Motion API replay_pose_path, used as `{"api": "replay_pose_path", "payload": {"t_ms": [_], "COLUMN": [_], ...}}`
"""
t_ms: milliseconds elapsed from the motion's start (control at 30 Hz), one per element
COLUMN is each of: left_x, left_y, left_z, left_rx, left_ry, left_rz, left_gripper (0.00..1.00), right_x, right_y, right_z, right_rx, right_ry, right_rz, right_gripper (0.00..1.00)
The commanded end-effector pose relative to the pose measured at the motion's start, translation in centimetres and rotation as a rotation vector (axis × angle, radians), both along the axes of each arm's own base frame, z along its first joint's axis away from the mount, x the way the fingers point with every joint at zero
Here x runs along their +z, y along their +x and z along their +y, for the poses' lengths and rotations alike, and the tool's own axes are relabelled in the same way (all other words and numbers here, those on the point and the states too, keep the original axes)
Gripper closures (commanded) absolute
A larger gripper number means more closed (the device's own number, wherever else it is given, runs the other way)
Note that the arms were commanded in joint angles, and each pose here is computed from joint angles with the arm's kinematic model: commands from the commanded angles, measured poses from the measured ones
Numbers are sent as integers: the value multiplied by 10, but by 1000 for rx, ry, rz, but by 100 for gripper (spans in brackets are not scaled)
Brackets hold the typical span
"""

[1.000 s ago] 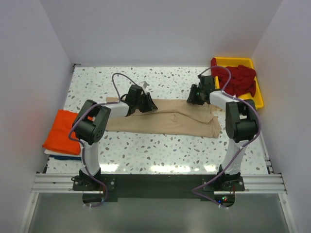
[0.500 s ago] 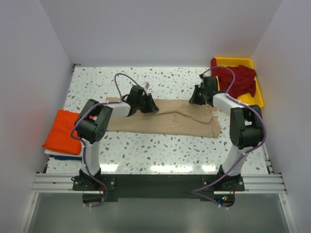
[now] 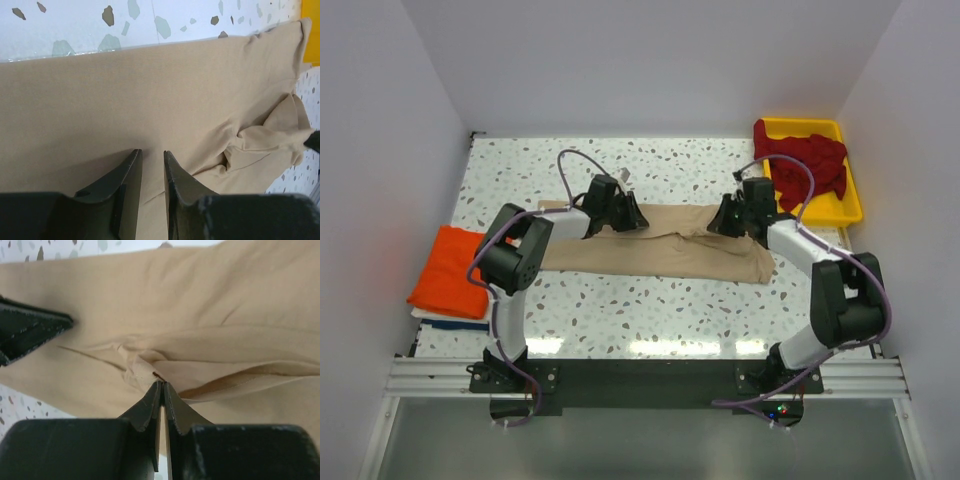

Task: Fold and stack the t-shirts
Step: Fold the tshirt

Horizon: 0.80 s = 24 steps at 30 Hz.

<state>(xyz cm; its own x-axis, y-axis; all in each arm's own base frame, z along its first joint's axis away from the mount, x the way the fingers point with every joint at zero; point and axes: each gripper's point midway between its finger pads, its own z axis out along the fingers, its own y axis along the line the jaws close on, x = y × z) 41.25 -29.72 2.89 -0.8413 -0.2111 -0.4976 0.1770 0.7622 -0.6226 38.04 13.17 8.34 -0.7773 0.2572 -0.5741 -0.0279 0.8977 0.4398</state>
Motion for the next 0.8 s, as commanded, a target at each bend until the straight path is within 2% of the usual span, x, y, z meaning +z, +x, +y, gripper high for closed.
{"api": "replay_pose_path", "payload": {"t_ms": [0, 167, 500, 767], "left_x": [16, 18, 32, 49], "left_y": [10, 10, 5, -14], "left_z": [-13, -15, -35, -59], "left_rx": [-45, -56, -126, -195], "left_ry": [-28, -32, -45, -39], "left_rz": [-65, -70, -116, -160], "left_gripper": [72, 72, 69, 60], "right_x": [12, 11, 5, 19], "right_y": [-15, -31, -50, -51], "right_z": [15, 20, 24, 34], "right_rx": [19, -8, -18, 24], "right_ry": [57, 104, 105, 93], "right_rz": [-51, -86, -123, -139], "right_gripper": [92, 91, 80, 79]}}
